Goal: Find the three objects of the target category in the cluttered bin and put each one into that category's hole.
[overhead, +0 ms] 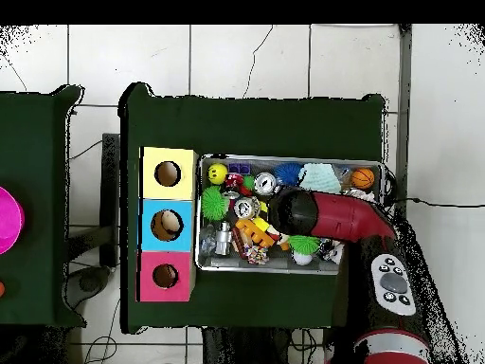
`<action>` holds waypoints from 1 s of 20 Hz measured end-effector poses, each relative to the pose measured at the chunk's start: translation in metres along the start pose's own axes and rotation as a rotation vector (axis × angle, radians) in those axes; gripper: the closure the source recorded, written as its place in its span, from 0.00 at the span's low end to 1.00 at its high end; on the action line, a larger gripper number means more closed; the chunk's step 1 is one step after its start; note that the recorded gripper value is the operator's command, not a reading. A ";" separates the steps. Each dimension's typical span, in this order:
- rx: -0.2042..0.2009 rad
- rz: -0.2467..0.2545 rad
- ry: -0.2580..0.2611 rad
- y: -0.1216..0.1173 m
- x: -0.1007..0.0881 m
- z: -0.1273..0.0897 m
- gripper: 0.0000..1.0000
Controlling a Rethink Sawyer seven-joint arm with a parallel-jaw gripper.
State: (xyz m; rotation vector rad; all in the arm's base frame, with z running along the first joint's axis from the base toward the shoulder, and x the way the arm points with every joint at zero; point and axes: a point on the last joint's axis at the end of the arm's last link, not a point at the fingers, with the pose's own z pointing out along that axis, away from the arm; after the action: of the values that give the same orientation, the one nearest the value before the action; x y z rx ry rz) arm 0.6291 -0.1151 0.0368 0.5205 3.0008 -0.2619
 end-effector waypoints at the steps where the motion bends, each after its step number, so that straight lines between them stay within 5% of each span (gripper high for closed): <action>1: -0.001 0.013 0.001 -0.007 0.000 -0.003 0.00; 12: -0.018 0.189 0.011 -0.106 0.025 -0.061 0.00; 20: -0.018 0.200 0.031 -0.113 0.039 -0.063 0.00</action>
State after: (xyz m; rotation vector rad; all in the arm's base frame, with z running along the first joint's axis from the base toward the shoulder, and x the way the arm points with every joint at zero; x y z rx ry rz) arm 0.5505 -0.1952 0.1120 0.8237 2.9472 -0.2130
